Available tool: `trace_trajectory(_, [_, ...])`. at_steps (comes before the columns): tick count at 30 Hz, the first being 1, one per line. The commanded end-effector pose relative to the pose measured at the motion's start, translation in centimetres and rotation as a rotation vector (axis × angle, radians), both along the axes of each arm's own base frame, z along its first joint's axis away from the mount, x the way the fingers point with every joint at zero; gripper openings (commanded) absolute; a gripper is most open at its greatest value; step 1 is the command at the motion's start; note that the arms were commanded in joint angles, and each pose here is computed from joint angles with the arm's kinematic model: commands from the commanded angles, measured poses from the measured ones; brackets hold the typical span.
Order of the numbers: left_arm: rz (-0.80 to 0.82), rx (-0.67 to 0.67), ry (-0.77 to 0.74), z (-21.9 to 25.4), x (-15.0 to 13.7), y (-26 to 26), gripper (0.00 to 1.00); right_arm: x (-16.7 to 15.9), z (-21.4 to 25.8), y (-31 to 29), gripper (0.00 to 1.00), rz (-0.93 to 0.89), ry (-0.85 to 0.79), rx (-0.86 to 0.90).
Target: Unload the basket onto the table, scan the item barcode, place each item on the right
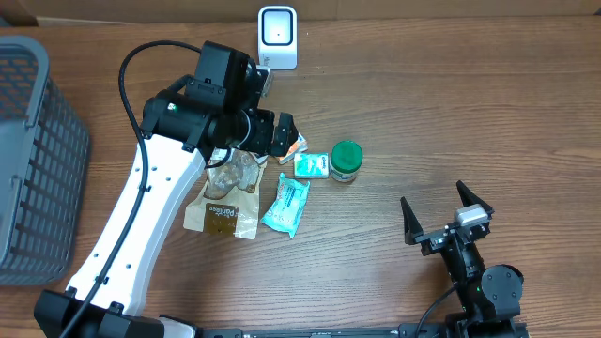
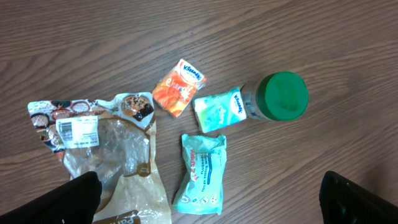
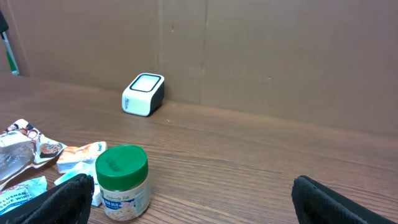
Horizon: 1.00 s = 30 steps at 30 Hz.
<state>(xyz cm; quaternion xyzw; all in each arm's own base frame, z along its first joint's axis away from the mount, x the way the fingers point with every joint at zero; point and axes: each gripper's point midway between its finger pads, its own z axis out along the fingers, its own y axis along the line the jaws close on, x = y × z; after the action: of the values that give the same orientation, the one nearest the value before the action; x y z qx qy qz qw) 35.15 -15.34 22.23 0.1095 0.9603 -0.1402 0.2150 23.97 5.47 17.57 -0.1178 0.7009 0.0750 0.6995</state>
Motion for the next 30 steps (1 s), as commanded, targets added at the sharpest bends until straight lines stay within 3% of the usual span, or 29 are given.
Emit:
trace_trajectory(1, [0.018, 0.028, 0.01, -0.7, 0.2, 0.4, 1.0, 0.0, -0.2, -0.1, 1.0, -0.008, -0.002, -0.006])
trace_trajectory(11, [0.017, 0.026, 0.015, -0.9, 0.3, 0.3, 1.0, 0.3, -0.4, -1.0, 1.0, -0.062, -0.004, -0.035])
trace_trajectory(15, [0.022, 0.034, 0.018, -1.0, 0.3, 0.5, 1.0, 0.2, -0.4, -0.8, 1.0, -0.049, 0.025, 0.075])
trace_trajectory(20, [0.224, 0.143, 0.069, -2.2, 0.5, 4.6, 1.0, 0.0, -0.3, 0.0, 1.0, -0.005, 0.061, 0.212])
trace_trajectory(30, [0.358, 0.143, 0.101, -2.4, 1.0, 9.4, 1.0, -1.4, 4.0, 3.0, 1.0, 0.182, 0.117, 0.221])
